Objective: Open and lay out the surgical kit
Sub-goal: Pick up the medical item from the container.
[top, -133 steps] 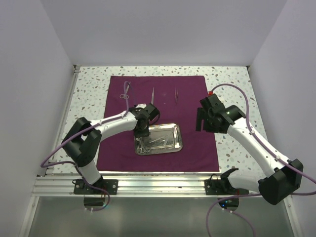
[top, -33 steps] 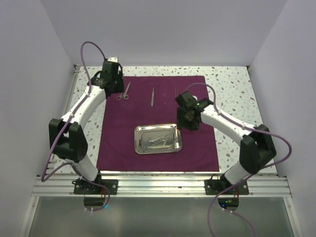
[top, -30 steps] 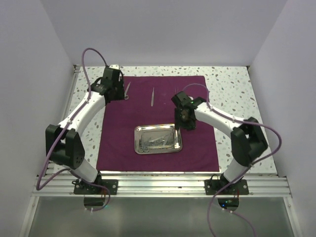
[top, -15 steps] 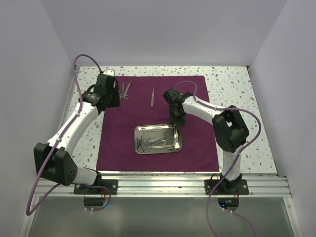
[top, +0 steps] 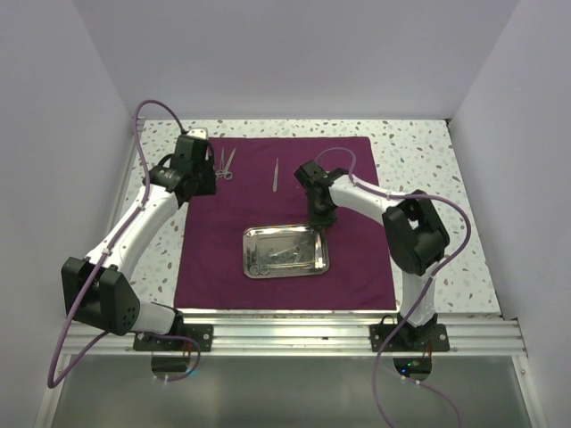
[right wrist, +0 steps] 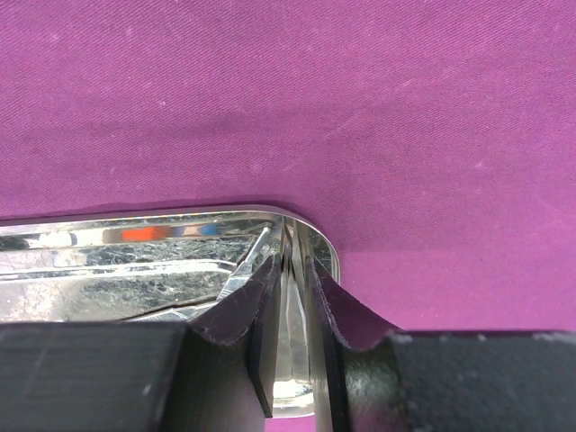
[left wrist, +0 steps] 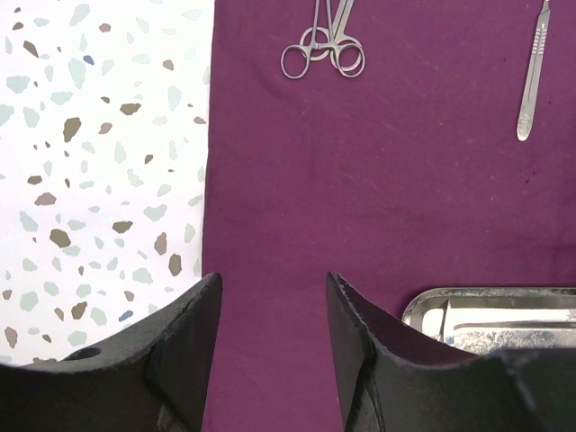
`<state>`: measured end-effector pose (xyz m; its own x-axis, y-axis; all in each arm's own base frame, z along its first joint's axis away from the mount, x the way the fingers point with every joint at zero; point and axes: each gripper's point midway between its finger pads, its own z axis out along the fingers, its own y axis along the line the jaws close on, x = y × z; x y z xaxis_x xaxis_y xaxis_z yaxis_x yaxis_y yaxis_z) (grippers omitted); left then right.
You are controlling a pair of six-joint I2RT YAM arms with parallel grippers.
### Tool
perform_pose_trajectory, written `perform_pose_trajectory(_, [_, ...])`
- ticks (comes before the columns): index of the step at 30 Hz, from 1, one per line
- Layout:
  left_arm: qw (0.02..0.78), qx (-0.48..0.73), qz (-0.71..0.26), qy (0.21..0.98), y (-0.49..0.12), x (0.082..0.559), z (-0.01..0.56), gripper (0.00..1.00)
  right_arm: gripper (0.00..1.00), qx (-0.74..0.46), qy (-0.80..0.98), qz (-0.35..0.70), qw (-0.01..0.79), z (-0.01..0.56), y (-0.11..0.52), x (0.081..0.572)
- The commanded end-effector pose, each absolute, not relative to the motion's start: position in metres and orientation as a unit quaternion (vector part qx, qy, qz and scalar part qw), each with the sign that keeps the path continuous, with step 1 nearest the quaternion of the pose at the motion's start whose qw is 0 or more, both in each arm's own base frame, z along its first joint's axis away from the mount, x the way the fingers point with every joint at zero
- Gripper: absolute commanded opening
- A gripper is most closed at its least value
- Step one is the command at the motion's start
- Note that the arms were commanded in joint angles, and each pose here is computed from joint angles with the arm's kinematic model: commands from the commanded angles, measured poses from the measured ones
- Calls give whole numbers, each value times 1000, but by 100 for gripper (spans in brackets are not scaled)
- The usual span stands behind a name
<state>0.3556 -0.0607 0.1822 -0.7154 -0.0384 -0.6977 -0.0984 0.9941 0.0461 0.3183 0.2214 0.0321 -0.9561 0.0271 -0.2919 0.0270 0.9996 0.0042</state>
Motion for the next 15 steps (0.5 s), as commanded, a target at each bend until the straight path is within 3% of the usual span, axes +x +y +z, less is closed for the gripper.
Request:
perform_pose_trajectory(1, [375, -35, 49, 925, -57, 355, 182, 53, 20, 21, 985, -1, 173, 44, 223, 326])
perform_pose_trajectory(15, [368, -31, 50, 928, -57, 351, 176, 52, 4, 22, 987, 0, 160, 33, 223, 321])
